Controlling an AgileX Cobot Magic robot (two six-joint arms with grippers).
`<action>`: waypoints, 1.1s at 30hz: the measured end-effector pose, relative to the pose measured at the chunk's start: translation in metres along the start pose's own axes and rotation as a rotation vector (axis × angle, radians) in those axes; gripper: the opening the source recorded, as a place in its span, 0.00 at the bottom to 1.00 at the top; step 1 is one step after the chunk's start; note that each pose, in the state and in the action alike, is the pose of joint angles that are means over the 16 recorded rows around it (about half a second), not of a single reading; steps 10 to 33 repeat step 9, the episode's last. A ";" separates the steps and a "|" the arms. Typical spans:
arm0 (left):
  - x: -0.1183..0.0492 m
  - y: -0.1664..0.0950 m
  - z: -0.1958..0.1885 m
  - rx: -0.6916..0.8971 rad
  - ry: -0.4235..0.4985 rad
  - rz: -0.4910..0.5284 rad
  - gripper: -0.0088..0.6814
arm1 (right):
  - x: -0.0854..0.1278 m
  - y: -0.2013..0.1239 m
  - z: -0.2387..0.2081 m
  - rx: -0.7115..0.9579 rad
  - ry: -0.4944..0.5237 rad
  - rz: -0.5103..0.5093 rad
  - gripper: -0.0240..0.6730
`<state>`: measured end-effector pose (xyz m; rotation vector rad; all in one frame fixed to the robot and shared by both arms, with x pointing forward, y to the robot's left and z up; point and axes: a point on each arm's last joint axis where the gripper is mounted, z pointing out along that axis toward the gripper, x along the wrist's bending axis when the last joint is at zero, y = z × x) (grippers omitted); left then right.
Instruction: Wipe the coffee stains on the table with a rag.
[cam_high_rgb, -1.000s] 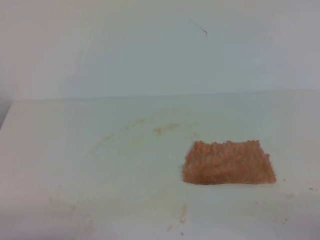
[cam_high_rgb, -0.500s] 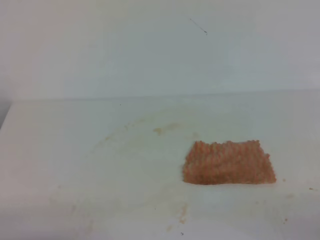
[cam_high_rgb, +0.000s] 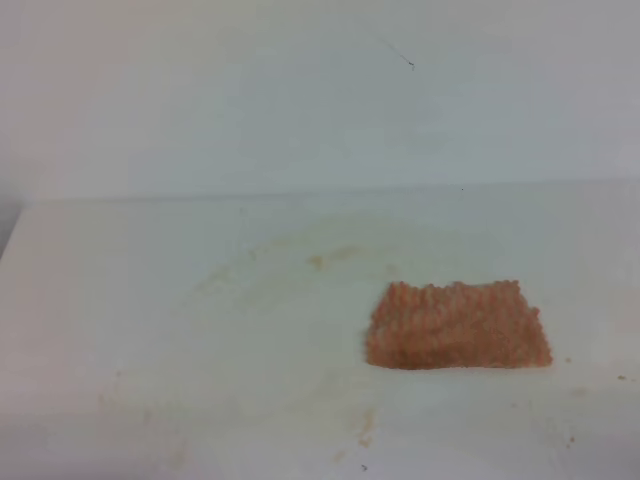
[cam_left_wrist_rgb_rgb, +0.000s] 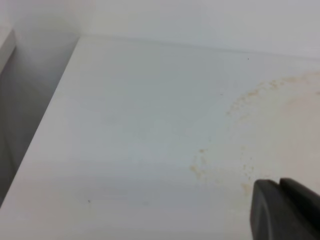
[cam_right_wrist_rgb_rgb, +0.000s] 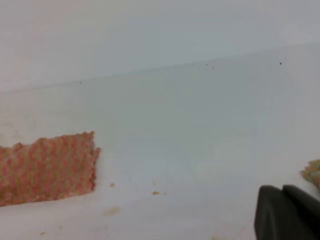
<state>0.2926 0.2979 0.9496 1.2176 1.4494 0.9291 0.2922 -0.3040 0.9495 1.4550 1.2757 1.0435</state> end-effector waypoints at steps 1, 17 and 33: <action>0.000 0.000 0.000 0.000 0.000 0.000 0.01 | 0.000 0.000 0.000 0.000 0.000 0.000 0.03; 0.000 0.000 0.000 0.000 0.000 0.000 0.01 | 0.000 0.000 0.000 0.000 0.000 -0.001 0.03; 0.000 0.000 0.000 0.000 0.000 0.000 0.01 | 0.000 0.000 0.000 0.000 0.000 -0.001 0.03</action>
